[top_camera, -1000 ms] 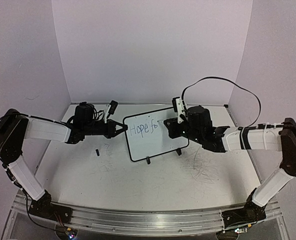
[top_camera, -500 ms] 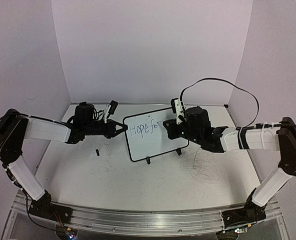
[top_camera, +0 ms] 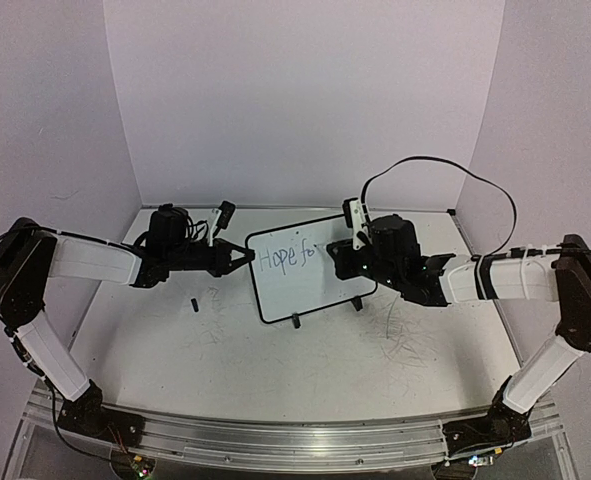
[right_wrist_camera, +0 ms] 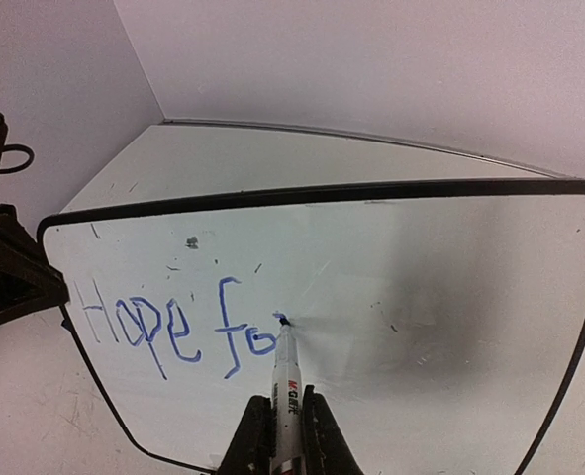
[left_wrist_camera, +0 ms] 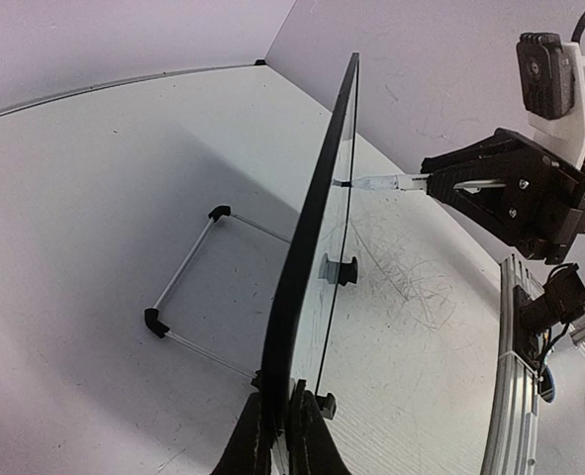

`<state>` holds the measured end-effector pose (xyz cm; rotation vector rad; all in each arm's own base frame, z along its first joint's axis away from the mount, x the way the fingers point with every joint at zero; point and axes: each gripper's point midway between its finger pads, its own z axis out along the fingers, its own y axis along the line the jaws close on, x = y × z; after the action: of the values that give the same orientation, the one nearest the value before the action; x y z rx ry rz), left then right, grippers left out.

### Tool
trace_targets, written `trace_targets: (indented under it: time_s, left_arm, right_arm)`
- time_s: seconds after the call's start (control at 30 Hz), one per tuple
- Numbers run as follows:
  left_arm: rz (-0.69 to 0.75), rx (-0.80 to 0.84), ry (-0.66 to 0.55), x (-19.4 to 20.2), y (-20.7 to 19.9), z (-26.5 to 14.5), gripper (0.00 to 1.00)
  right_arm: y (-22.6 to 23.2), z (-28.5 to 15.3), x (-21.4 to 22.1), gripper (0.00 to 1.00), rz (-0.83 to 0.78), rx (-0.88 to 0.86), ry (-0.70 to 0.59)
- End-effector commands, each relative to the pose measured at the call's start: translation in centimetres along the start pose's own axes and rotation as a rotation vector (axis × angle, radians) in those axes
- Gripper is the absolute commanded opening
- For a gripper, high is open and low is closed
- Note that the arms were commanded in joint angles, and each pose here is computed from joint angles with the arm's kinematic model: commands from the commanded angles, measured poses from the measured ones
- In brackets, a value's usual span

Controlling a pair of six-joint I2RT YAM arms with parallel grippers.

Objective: Write a sentence on the whiteboard

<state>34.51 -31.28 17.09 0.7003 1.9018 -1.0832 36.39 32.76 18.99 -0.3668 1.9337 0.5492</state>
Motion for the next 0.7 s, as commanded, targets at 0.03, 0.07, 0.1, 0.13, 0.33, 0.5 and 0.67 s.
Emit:
trace_targets:
  time_s: [0.03, 0.07, 0.1, 0.13, 0.33, 0.5, 0.67]
  left_arm:
    - [0.031, -0.052, 0.007, 0.1, 0.5, -0.6, 0.00]
    - [0.031, -0.052, 0.006, 0.1, 0.5, -0.6, 0.00]
    - [0.031, -0.052, 0.006, 0.0, 0.5, -0.6, 0.00]
    - [0.031, -0.052, 0.006, 0.0, 0.5, -0.6, 0.00]
    - [0.031, -0.051, 0.008, 0.0, 0.5, -0.5, 0.00]
    - [0.030, -0.054, 0.008, 0.0, 0.6, -0.6, 0.00]
    - [0.030, -0.054, 0.010, 0.1, 0.6, -0.6, 0.00]
  right_arm:
    - [-0.7, -0.4, 0.6, 0.00, 0.024, 0.024, 0.004]
    - [-0.7, -0.4, 0.7, 0.00, 0.024, 0.023, 0.006]
    - [-0.6, -0.4, 0.8, 0.00, 0.026, 0.022, 0.007]
    - [-0.7, -0.4, 0.9, 0.00, 0.027, 0.022, 0.010]
    - [-0.3, -0.3, 1.5, 0.00, 0.029, 0.011, 0.025]
    - [-0.4, -0.2, 1.8, 0.00, 0.035, 0.016, 0.030]
    - [-0.4, -0.2, 1.9, 0.00, 0.036, 0.016, 0.032]
